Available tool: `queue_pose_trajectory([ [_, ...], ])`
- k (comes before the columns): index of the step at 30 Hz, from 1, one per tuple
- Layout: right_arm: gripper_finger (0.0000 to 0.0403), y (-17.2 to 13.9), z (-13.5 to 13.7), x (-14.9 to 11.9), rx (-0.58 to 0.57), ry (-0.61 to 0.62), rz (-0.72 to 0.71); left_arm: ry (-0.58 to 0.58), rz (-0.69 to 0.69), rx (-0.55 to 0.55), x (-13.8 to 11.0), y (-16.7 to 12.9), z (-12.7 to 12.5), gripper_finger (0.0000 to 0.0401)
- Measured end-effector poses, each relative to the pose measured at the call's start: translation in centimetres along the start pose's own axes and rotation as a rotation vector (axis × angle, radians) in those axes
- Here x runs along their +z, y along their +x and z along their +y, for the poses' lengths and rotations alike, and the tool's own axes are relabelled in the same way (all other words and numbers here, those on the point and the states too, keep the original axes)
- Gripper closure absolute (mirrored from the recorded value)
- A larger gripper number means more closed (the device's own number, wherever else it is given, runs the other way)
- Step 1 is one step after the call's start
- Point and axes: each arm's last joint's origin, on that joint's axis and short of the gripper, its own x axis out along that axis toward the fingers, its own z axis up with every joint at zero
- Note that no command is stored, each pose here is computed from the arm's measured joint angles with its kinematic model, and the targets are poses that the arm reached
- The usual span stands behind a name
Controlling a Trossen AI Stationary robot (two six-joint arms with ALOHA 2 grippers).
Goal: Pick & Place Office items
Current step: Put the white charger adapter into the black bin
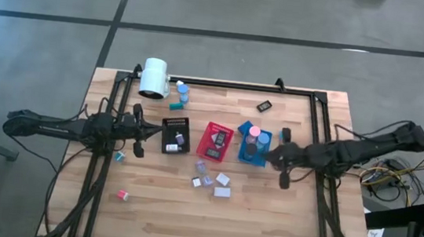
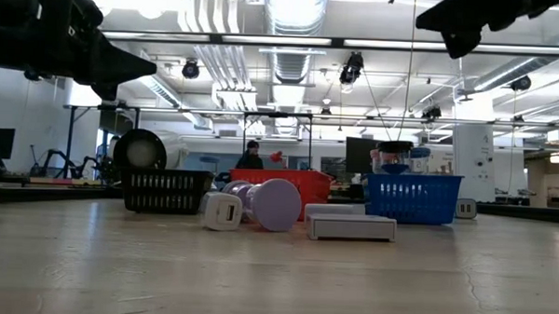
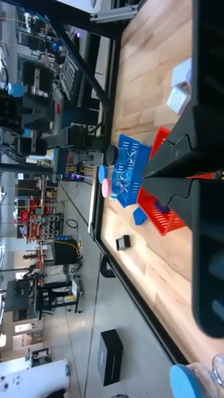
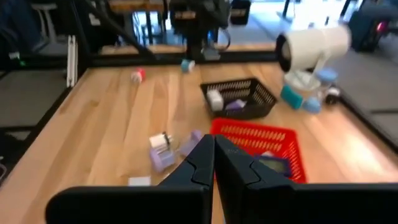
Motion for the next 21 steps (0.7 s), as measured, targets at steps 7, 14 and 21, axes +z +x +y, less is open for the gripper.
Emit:
queue_pose_trajectory([
  [7,0.0394,3.6,3.2,1.0,0.058,-0.019,0.163,-0.006,0.0,0.0,0.0,0.0,0.0,0.039],
  [14,0.0394,8.1,5.5,2.3,0.082,-0.028,0.31,-0.002,-0.002,0.0,0.0,0.0,0.0,0.0385],
  [21,0.0394,13.1,7.3,2.4,0.016,0.015,0.521,-0.009,-0.001,0.0,0.0,0.0,0.0,0.0387],
])
